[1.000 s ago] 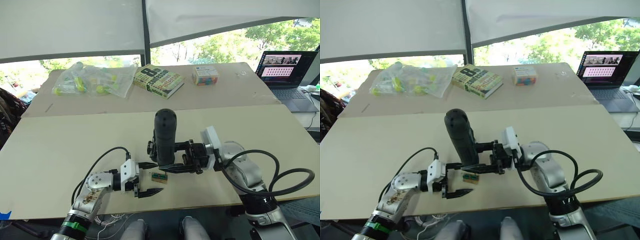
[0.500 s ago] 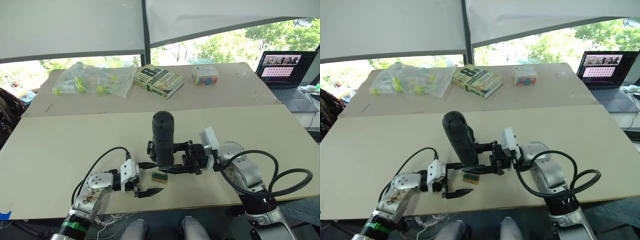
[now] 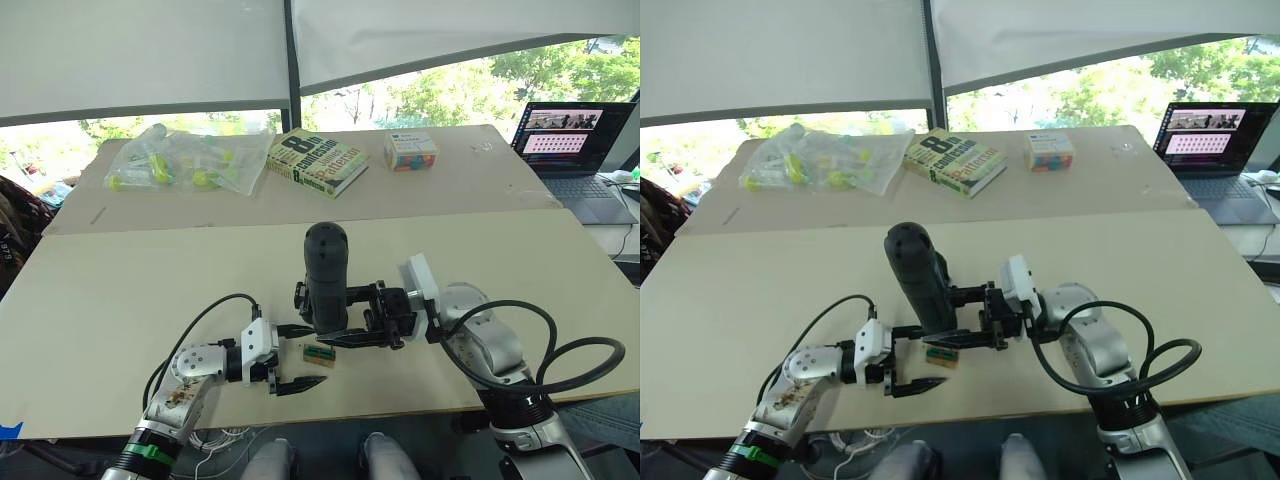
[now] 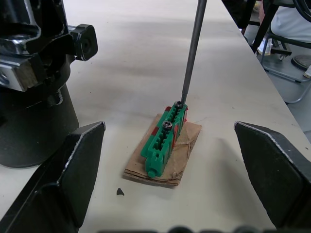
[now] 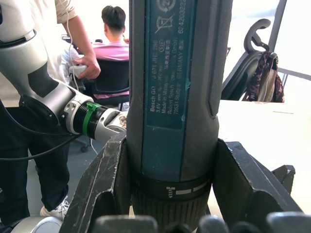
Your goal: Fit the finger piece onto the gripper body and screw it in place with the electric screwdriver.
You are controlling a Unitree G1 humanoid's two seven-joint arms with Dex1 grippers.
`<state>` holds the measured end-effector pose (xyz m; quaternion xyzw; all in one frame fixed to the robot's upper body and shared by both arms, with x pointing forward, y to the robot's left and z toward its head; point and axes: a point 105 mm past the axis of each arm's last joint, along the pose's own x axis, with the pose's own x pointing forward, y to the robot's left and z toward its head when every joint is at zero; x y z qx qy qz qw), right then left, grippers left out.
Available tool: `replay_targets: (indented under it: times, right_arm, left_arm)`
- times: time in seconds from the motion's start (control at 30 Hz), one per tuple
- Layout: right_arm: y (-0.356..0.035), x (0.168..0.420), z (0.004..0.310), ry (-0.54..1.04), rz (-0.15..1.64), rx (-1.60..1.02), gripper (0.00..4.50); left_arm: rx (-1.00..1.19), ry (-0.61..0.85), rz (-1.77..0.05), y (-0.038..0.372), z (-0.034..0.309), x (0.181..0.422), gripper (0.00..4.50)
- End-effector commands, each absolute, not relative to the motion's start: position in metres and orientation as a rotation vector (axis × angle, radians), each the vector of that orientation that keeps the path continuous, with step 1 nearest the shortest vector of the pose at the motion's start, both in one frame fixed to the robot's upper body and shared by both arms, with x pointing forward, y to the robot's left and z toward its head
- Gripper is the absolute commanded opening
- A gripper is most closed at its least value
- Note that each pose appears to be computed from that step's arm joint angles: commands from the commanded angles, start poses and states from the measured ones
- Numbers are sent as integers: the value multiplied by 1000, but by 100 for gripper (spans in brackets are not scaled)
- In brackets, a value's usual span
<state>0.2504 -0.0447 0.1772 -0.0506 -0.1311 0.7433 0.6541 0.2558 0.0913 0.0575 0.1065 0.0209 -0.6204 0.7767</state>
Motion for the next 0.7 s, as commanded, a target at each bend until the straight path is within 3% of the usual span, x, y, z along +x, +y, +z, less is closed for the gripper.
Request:
replay_targets:
  times: [0.03,0.7]
  right_arm:
    - [-45,248,189,-366,1694,-135,192]
    - [-46,250,190,-366,1683,-118,192]
  left_arm:
    - [208,102,-1367,88,44,247,450]
    - [203,104,-1366,87,44,247,450]
